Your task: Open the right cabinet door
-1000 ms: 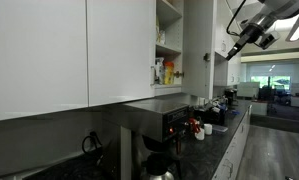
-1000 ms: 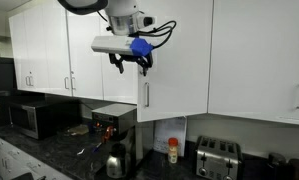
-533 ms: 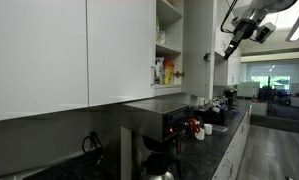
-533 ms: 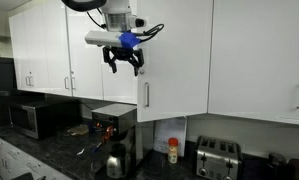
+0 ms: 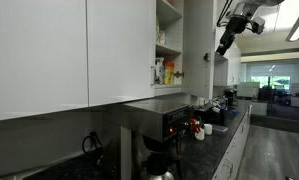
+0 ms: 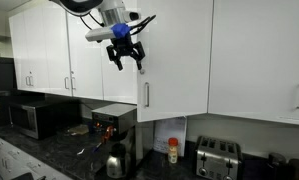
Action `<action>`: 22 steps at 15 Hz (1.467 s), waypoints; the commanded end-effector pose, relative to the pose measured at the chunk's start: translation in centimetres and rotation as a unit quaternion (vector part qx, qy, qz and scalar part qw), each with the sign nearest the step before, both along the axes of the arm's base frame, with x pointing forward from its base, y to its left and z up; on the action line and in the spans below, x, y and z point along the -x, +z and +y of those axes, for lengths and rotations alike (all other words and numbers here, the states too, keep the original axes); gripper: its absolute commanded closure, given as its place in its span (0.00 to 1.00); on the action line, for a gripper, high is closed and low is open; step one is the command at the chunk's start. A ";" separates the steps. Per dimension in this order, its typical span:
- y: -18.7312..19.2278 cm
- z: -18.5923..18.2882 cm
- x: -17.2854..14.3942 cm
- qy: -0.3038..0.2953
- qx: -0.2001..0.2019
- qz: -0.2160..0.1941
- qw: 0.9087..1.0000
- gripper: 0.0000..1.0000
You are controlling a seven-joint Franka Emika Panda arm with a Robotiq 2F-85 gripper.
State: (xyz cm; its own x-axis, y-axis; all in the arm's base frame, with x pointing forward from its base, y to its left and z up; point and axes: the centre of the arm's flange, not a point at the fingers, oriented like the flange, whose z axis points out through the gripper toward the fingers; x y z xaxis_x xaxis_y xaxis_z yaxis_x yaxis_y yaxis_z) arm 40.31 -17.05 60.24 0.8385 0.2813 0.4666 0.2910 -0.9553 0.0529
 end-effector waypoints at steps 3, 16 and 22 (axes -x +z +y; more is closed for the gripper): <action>0.0 4.0 -1.1 -0.076 0.083 -0.028 0.993 0.00; 0.3 5.9 -1.8 -0.252 0.198 -0.119 0.940 0.00; 0.1 6.4 -1.7 -0.287 0.232 -0.137 0.919 0.00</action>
